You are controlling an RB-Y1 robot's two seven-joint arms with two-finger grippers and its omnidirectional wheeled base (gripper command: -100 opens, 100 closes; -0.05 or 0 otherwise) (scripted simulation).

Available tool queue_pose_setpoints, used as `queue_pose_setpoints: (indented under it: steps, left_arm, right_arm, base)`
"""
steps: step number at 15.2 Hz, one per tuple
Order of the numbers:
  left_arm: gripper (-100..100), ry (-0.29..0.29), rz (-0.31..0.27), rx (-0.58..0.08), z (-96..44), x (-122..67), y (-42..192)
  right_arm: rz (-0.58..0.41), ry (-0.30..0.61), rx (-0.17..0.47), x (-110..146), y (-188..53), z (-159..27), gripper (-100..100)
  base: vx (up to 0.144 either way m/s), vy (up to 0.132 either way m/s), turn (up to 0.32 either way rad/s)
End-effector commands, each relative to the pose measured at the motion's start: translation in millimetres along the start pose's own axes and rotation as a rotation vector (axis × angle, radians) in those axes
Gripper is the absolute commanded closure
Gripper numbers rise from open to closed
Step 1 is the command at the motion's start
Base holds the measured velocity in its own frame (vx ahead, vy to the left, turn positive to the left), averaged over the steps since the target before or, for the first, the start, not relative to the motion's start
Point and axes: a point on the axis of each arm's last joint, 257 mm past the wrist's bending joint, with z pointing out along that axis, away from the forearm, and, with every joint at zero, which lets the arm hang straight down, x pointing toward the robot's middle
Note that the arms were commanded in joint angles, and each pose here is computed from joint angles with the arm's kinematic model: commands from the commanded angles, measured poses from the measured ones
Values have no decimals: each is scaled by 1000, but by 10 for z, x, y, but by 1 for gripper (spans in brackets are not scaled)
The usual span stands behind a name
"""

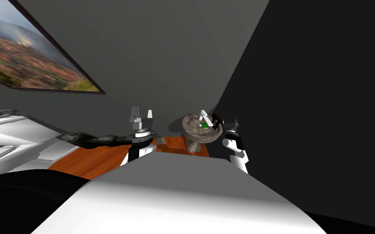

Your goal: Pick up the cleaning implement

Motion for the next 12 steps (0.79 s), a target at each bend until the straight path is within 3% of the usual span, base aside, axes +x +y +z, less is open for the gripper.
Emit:
queue_pose_setpoints:
  steps: [1, 3, 6, 12]
  left_arm:
    - [0, 0, 0, 0, 0, 0, 0]
    - [0, 0, 0, 0, 0, 0, 0]
    - [0, 0, 0, 0, 0, 0, 0]
    - [0, 0, 0, 0, 0, 0, 0]
  right_arm:
    - [87, -62, 6, -232, -2, 77, -100]
    - [108, -66, 7, -251, -12, 73, -100]
    - [248, -156, 7, -588, -62, 143, -100]
    - [431, -252, 4, -937, -182, 163, -100]
  base:
    - [64, 115, -84]
    - [40, 100, -40]
    - [28, 109, -58]
    - [40, 116, -51]
